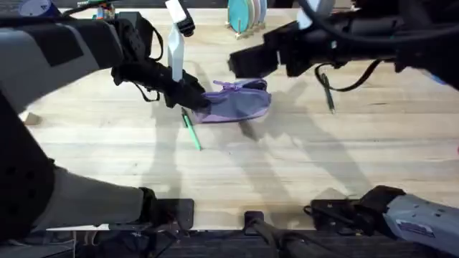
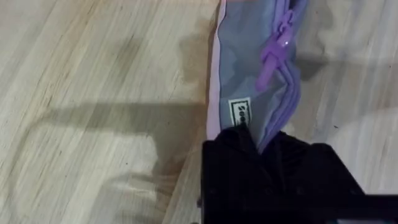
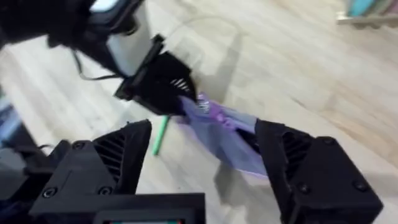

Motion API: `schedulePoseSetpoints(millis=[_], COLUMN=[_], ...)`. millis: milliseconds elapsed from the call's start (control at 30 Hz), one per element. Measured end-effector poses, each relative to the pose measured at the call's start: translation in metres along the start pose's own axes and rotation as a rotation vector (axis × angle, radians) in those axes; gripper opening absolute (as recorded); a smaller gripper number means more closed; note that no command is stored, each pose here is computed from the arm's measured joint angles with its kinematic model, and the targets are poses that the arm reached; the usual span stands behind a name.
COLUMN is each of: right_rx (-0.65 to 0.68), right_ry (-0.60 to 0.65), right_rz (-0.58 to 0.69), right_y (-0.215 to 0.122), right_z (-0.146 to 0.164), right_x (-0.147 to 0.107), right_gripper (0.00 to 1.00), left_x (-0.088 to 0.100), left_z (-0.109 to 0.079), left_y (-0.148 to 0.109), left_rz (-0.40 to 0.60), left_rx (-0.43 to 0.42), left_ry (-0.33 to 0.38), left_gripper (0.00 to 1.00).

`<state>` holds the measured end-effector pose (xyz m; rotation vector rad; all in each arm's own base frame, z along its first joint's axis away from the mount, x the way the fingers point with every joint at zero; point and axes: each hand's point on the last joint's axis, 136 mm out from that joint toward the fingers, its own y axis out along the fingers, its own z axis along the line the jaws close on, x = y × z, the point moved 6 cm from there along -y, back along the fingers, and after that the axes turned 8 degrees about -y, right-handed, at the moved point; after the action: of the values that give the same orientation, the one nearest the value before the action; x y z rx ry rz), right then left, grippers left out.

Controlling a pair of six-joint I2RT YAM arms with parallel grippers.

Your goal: Unzip the bag, pick up the pens from the table one at a time and place them inside, then zip the bag closed.

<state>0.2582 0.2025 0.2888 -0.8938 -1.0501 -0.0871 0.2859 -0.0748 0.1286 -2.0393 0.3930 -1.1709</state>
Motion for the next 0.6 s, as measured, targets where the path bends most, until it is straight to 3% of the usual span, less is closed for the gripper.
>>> schedulePoseSetpoints(millis=[233,433,600], right_rx=[-0.141,-0.142,-0.031], right_ry=[0.021,-0.157,-0.292], right_rz=[-0.012,0.005,0.091], right_y=[-0.006,-0.001,0.021], right_z=[-0.03,-0.028,-0.022], right_x=[0.001,0.001,-0.014], right_gripper=[0.996,0.996,0.997], left_x=[0.0,0.001,0.006], left_z=[0.0,0.0,-0.002], left_y=[0.0,0.0,0.0], left_rz=[0.0,-0.006,-0.052], left_rx=[0.0,-0.005,-0.024], left_ry=[0.0,0.015,0.079], left_gripper=[0.041,0.041,0.041])
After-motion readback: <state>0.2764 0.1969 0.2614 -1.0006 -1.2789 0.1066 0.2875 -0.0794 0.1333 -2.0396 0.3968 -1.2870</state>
